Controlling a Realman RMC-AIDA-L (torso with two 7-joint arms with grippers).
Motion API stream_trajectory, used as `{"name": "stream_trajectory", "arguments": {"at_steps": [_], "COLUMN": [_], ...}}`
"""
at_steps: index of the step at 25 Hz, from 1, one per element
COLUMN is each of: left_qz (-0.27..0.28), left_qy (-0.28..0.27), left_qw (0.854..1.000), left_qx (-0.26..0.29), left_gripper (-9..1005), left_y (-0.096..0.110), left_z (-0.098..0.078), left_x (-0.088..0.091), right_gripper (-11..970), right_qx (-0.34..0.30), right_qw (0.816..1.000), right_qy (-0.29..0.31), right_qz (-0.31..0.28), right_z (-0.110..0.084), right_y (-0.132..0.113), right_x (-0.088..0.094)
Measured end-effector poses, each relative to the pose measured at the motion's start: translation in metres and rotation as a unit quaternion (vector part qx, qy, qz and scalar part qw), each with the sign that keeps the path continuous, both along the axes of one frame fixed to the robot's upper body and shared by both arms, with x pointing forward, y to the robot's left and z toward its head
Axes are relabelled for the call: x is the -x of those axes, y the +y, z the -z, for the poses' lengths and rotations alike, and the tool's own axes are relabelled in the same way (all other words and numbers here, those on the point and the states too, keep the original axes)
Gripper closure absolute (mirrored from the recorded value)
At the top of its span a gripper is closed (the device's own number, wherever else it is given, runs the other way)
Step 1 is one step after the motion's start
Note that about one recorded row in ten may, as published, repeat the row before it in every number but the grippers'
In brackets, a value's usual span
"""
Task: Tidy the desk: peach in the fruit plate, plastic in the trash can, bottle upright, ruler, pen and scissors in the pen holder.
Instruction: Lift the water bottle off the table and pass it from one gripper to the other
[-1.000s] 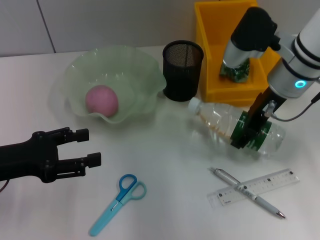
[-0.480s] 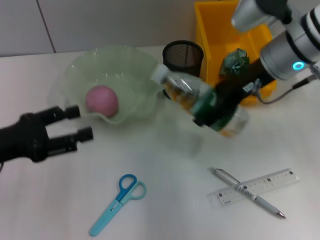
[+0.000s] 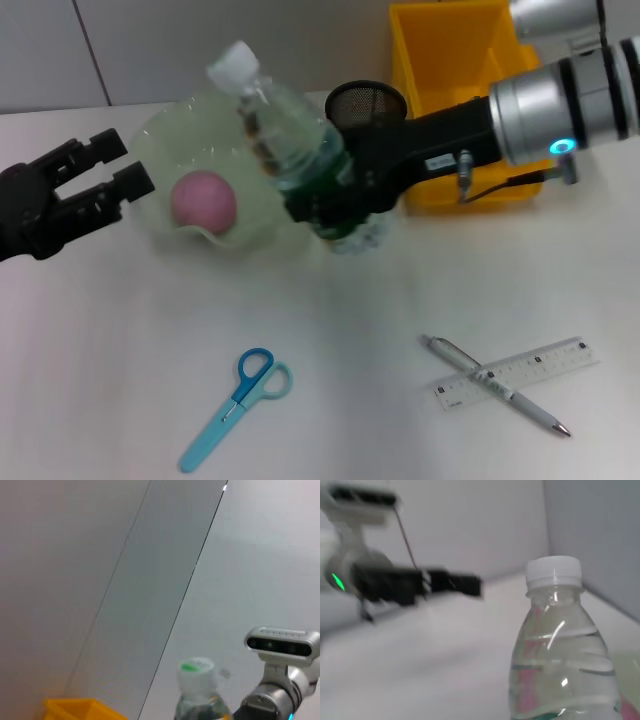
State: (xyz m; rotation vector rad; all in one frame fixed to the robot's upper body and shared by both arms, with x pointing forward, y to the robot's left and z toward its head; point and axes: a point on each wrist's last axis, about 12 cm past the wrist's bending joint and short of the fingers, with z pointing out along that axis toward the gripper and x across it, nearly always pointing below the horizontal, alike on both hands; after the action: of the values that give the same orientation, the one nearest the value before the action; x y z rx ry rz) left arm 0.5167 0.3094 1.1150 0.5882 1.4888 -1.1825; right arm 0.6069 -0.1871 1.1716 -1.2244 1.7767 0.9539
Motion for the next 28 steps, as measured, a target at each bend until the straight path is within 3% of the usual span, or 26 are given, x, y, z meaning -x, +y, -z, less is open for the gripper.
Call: {"name": "stream_trajectory", "arguments": {"at_steps": [8,28], "left_qz": [-0.003,0.009], "left_qy": [-0.015,-0.027], "left_qw": [0.999,0.998], "left_qx": [0.033,0.057], "left_gripper": [229,233], "left_y": [-0.014,-0.027], "left_z": [-0.004,-0.005], "left_x": [-0.006,-0.01], "right_gripper": [196,194], "right_qx": [-0.074,-0.096], "right_qw": [0.997,0.993], "right_qy": [-0.011,-0.009], "right_qz": [-0.029,-0.069], "right_z": [0.015,0.031], "right_y": [0.013,0.041], "right_x": [0.006,0.014]}}
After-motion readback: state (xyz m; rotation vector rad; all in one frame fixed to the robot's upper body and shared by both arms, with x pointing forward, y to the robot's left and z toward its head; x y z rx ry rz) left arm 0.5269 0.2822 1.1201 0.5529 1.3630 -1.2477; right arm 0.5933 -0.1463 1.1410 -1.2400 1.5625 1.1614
